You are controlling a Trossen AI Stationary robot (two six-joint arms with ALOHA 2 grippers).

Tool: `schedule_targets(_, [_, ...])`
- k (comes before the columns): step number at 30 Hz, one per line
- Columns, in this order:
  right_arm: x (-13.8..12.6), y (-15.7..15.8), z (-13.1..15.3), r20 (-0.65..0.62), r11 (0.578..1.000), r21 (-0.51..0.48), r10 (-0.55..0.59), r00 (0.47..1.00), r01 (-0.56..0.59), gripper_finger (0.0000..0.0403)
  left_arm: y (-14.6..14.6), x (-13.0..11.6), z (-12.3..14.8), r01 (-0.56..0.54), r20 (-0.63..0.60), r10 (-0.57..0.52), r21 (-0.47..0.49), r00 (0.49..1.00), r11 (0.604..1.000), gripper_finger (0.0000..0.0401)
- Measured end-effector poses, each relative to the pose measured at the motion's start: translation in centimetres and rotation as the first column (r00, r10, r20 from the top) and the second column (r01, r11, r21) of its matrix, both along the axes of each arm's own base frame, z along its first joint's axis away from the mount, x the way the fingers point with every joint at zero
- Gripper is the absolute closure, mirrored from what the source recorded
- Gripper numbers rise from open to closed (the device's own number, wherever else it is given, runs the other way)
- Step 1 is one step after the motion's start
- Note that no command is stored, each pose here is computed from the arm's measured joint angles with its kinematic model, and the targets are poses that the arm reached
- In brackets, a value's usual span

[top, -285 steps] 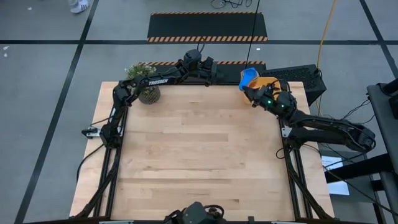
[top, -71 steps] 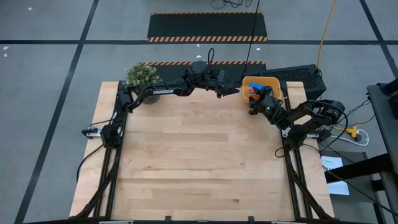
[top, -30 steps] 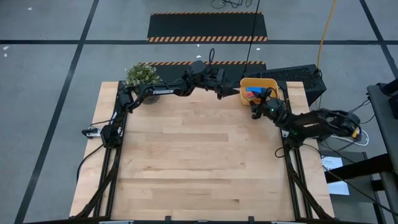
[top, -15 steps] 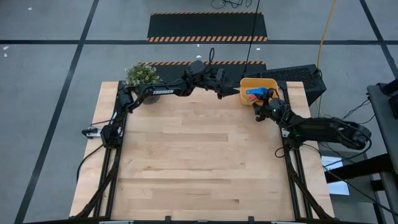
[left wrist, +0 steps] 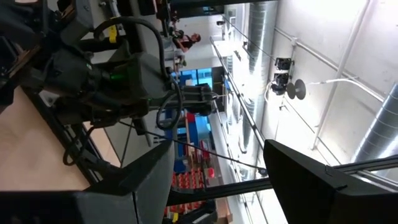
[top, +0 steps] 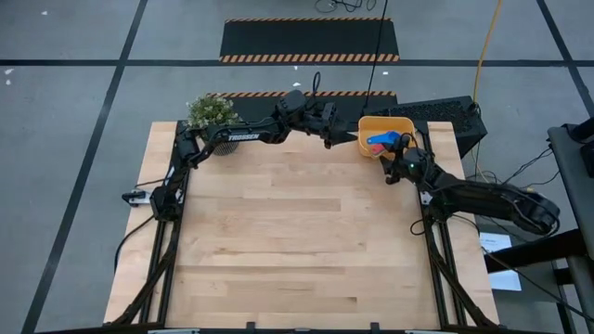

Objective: Nest measuring cups in basket
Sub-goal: Put the nested measuring cups into the yellow bin, then return to Home Position

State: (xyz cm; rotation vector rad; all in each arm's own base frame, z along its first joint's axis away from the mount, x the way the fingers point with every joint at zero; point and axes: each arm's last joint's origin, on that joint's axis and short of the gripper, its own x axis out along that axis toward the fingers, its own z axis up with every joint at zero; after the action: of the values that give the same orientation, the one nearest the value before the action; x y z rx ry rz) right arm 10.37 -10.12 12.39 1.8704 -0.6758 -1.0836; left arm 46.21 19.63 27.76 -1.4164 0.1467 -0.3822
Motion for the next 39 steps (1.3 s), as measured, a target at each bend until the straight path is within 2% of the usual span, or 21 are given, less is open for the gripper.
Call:
schedule_targets(14, [-0.5,0.8,0.1,-0.041,0.991,0.03,0.129,0.991,-0.128,0.0154,0.0,0.0,0.0,-0.001,0.005,0.001,0.006,1.0,1.0,0.0153])
schedule_targets(19, [-0.6,1.0,0.4,-0.043,0.986,0.011,0.169,0.985,-0.169,0.0154,0.0,0.0,0.1,0.004,0.014,-0.004,0.011,1.0,1.0,0.0153])
schedule_targets(23, [-0.5,1.3,0.8,-0.038,0.967,-0.028,0.251,0.967,-0.252,0.0154,-0.1,-0.2,0.7,0.001,0.059,-0.003,0.035,0.998,0.999,0.0153])
schedule_targets(26, [-0.4,1.5,1.1,-0.05,0.938,-0.066,0.337,0.94,-0.34,0.0154,-0.3,-0.3,1.3,-0.038,0.096,0.028,0.1,0.995,0.994,0.0153])
schedule_targets(32, [-0.4,1.8,2.1,-0.068,0.875,-0.18,0.444,0.893,-0.449,0.0154,-1.4,-1.5,4.8,-0.092,0.186,0.041,0.276,0.982,0.957,0.0153])
schedule_targets(39, [-0.4,2.2,2.9,-0.069,0.809,-0.267,0.526,0.848,-0.524,0.0154,-3.1,-2.6,6.7,-0.086,0.123,0.038,0.416,0.992,0.905,0.0153])
